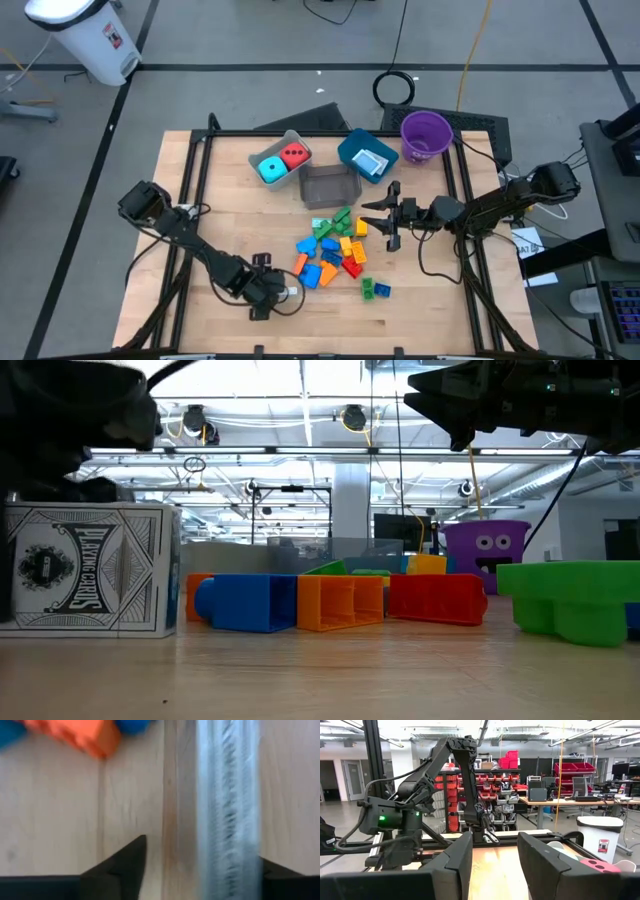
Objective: Pick & Place Toys
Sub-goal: Put the black playing card box into the blue bin
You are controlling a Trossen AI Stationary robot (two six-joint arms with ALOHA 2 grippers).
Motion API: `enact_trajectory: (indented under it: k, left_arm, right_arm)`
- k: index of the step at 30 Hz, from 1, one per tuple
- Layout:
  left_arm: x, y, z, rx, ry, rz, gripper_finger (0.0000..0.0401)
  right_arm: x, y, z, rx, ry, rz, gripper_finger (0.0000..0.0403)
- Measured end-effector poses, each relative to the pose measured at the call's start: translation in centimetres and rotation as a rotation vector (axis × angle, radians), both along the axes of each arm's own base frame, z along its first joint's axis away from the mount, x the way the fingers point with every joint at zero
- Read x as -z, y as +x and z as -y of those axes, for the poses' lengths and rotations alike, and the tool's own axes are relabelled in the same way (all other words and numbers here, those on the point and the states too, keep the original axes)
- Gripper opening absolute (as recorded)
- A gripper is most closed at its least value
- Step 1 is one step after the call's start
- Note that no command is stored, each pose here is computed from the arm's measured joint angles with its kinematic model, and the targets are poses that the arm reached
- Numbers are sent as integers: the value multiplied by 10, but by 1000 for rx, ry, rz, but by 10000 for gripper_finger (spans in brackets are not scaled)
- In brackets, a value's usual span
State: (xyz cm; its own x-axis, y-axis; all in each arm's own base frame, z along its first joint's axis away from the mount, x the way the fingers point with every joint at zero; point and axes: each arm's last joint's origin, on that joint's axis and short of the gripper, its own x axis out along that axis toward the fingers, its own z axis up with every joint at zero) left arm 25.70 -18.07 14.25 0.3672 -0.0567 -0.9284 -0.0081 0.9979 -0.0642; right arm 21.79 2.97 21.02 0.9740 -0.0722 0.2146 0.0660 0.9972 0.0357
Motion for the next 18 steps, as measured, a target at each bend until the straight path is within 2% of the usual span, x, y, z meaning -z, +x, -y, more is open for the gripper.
enact_trajectory:
  k: [4, 8, 14, 18]
  left_arm:
    - [-2, 4, 1, 26, 18, 62, 135]
    - [-4, 7, -2, 52, 6, 68, 72]
    - [-27, 15, -15, 3, -94, 98, 69]
    - [-58, 24, -25, -54, -106, 220, 70]
  right_arm:
    - [0, 0, 0, 0, 0, 0, 130]
    - [0, 0, 0, 0, 0, 0, 130]
    - [0, 0, 0, 0, 0, 0, 130]
    - [1, 0, 0, 0, -1, -6, 130]
